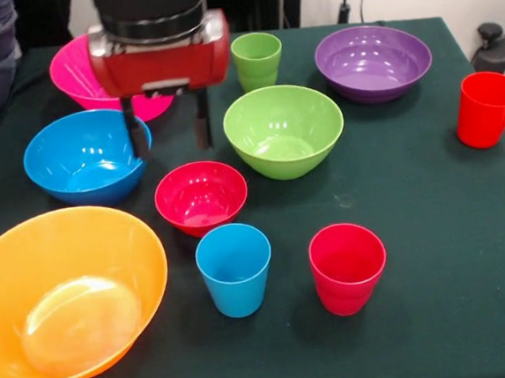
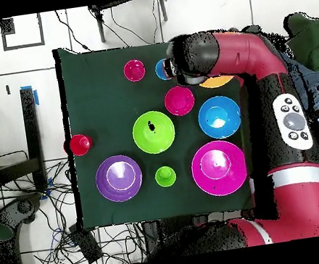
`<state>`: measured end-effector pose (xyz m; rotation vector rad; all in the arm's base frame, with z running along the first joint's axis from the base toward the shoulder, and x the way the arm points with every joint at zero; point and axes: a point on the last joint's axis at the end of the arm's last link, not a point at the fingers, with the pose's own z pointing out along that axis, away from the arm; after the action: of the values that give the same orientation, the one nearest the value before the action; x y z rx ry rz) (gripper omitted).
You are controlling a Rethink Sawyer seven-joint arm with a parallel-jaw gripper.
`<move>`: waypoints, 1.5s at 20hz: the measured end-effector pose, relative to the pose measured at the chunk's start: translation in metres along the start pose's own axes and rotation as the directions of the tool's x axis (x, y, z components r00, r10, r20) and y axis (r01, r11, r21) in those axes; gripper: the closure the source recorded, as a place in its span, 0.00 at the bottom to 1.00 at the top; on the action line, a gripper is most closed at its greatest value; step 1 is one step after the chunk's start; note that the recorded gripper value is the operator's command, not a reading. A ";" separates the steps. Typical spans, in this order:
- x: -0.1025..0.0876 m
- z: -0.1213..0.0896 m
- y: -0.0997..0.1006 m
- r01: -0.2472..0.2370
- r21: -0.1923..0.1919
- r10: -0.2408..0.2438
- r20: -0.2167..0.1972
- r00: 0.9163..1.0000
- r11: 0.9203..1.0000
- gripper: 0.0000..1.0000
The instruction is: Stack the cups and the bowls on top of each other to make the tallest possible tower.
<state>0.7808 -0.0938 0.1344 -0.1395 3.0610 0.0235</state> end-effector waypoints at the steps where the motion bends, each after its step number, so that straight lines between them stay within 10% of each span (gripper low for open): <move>1: -0.002 0.003 -0.006 0.013 0.003 -0.013 0.003 1.000 1.000 0.00; 15: -0.022 -0.003 -0.034 0.208 0.021 -0.207 -0.035 0.978 0.978 0.00; 30: -0.046 -0.022 -0.031 0.256 0.001 -0.255 0.040 0.966 0.967 0.00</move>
<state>0.8279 -0.1209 0.1595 -0.5259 2.9773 0.0168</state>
